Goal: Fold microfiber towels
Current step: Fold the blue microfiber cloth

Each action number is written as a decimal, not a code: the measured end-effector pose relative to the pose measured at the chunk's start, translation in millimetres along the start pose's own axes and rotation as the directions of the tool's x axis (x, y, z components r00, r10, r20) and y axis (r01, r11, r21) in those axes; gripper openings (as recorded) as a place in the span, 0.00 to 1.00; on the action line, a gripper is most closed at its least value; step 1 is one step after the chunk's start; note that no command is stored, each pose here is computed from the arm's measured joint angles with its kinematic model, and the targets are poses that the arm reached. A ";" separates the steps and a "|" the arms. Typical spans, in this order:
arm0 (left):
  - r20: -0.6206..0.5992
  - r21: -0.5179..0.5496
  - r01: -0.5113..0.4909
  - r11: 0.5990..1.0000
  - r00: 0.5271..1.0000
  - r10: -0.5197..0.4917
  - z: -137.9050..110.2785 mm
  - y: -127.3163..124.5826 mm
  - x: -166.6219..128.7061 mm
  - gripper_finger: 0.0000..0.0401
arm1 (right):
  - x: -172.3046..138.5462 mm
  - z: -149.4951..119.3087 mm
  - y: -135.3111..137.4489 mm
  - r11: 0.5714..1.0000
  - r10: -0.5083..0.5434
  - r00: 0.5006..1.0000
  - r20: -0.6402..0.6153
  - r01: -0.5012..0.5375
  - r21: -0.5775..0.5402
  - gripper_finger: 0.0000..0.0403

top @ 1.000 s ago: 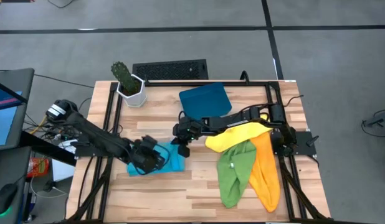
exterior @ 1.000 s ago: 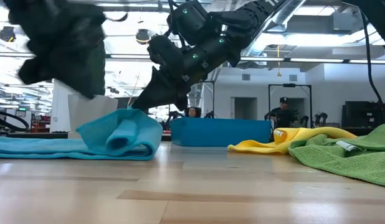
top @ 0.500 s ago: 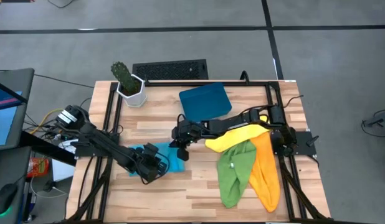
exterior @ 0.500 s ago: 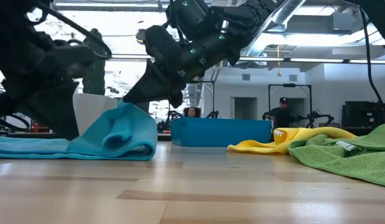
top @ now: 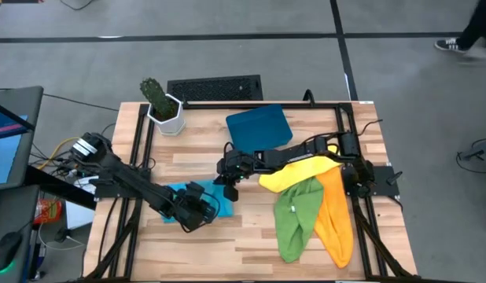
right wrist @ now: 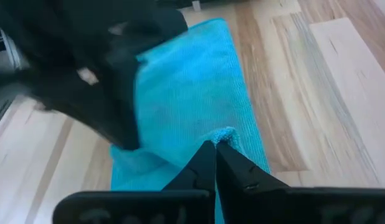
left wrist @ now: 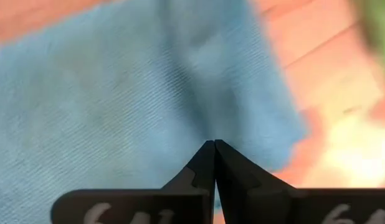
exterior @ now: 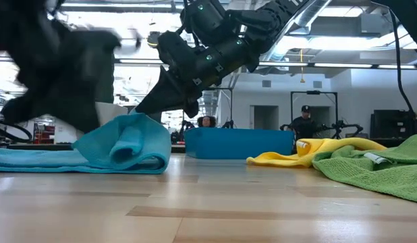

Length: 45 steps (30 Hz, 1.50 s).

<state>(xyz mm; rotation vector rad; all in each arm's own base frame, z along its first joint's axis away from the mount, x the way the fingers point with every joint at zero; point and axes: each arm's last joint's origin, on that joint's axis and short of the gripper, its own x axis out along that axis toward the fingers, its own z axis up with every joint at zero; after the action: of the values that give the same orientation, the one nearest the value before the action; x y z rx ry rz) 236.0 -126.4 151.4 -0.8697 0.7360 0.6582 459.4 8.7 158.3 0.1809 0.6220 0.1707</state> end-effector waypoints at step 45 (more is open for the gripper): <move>0.044 0.105 -0.157 0.982 0.987 0.154 -5.7 17.1 23.1 0.00 | 0.5 -0.7 4.9 0.996 0.076 0.997 -0.011 -0.076 -0.056 0.06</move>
<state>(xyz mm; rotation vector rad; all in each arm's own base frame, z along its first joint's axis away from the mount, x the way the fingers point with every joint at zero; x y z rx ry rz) 234.7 -118.2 123.3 -0.7043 0.8051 0.7641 458.8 13.7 158.6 0.1497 0.6186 0.2621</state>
